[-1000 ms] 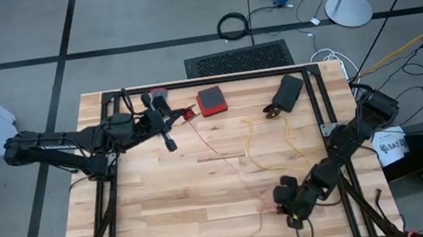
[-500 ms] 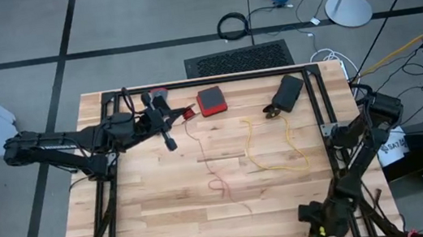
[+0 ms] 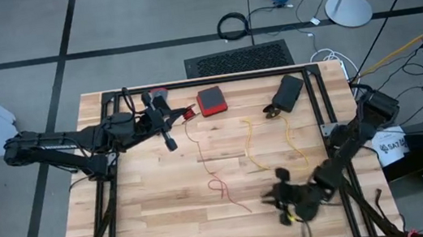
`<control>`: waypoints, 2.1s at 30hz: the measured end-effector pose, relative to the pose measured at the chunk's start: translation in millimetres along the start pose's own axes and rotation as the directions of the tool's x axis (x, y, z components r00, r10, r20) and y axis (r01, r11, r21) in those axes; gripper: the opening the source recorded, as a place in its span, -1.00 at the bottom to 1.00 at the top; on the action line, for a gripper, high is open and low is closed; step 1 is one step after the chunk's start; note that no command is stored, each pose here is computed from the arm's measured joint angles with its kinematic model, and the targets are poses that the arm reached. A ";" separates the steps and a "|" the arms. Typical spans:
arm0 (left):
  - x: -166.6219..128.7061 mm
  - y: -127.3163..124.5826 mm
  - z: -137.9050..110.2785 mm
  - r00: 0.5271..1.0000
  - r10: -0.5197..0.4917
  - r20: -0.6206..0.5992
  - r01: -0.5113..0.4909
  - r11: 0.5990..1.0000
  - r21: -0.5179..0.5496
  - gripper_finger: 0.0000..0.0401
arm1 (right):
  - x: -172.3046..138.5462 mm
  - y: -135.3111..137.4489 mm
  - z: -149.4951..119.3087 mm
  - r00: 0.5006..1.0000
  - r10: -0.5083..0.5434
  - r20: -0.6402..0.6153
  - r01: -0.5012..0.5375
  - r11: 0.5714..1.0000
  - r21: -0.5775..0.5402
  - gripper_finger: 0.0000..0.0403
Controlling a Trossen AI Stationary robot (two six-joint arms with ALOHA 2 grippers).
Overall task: Coil cords
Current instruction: Coil the red wire onto the spool
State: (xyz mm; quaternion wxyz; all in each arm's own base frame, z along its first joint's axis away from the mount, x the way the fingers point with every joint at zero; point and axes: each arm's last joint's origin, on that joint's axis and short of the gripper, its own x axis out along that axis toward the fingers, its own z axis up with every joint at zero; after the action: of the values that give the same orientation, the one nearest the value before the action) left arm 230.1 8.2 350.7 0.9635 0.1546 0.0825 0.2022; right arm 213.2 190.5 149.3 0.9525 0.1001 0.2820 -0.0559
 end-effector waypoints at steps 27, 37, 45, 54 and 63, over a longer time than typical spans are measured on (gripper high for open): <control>0.1 -0.1 -0.3 1.000 0.000 -0.002 0.000 1.000 -0.001 -1.00 | 123.6 -87.2 33.0 0.974 0.221 0.055 -0.225 0.971 0.075 -0.72; 0.1 -0.2 -0.3 1.000 0.000 -0.002 0.000 1.000 -0.002 -1.00 | 135.6 -93.7 24.1 0.970 0.235 0.066 -0.242 0.963 0.118 -0.72; 0.0 -0.4 -0.3 1.000 -0.005 -0.001 0.005 1.000 -0.022 -1.00 | 138.2 -88.9 32.8 0.961 0.262 0.093 -0.271 0.957 0.105 -0.72; 0.1 -0.7 -0.8 1.000 -0.010 -0.005 0.010 1.000 -0.020 -1.00 | 146.6 -80.2 45.7 0.960 0.277 0.037 -0.280 0.956 0.090 -0.72; 0.1 -1.1 -1.7 1.000 -0.015 -0.013 0.014 1.000 -0.016 -1.00 | 149.8 -84.3 41.5 0.986 0.163 -0.033 -0.158 0.981 0.116 -0.72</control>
State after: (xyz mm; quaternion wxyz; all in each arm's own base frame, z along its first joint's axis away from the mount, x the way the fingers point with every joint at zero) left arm 230.2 7.7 348.8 0.9656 0.1451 0.0884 0.1969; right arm 346.3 91.7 87.8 0.9406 0.1774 0.2895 0.0076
